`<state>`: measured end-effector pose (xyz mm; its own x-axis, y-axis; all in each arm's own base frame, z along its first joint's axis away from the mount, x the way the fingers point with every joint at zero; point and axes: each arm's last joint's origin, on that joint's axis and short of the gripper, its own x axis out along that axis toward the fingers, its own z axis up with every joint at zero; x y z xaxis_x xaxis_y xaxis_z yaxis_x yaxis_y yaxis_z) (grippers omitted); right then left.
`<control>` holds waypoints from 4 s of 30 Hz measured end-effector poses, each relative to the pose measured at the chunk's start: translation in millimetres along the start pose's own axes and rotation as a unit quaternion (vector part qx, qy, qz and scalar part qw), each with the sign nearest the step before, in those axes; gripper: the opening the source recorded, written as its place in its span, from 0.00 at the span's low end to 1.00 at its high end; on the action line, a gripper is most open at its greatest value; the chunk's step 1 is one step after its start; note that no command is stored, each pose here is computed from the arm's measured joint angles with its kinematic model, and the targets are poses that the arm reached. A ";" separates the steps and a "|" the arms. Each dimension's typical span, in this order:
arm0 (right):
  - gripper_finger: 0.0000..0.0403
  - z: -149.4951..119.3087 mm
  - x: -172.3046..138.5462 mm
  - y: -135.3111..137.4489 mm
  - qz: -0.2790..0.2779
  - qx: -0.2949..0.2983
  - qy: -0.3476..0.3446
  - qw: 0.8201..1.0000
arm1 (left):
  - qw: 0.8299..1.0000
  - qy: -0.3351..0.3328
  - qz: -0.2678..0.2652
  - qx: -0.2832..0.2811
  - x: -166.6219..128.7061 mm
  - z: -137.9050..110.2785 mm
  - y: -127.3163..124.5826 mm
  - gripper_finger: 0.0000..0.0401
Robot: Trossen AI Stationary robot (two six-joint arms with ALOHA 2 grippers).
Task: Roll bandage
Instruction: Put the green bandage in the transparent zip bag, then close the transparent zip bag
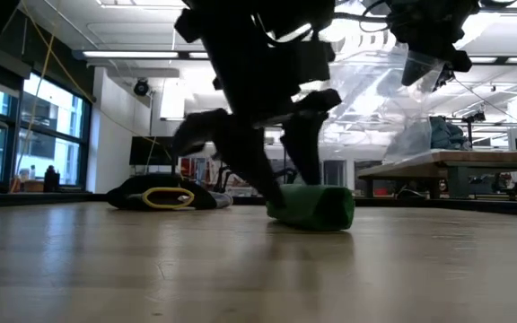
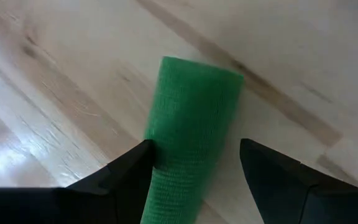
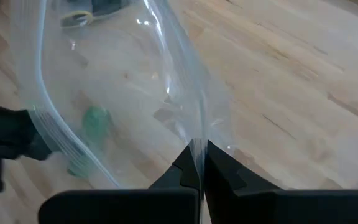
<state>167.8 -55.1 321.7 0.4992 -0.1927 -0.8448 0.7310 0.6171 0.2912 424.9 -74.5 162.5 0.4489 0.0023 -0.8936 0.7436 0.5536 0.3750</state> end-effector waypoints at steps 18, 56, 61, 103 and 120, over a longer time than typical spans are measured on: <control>0.00 0.2 9.1 2.4 0.015 0.016 0.025 0.999 | 0.991 -0.030 0.005 -0.132 -12.6 -2.3 21.5 0.19; 0.00 -9.6 72.5 62.5 0.264 0.034 0.010 0.964 | 0.765 -0.440 0.276 -0.381 -173.2 -46.0 107.6 0.09; 0.00 -14.9 69.9 69.0 0.266 0.031 0.001 0.964 | 0.805 -0.394 0.253 -0.365 -161.8 -45.2 101.2 0.09; 0.00 -17.9 51.7 78.5 0.325 -0.016 -0.032 0.945 | 0.906 -0.186 0.141 -0.353 -190.8 -47.8 86.8 0.61; 0.00 -17.8 47.5 83.2 0.383 -0.039 -0.003 0.923 | 0.866 -0.195 0.178 -0.426 -220.5 -117.6 8.3 0.61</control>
<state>244.1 0.7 297.7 0.8587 0.3193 -0.4009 0.1260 0.6266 0.7691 273.8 27.5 333.7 0.8309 0.1093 -0.5456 -0.0360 0.9890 0.1433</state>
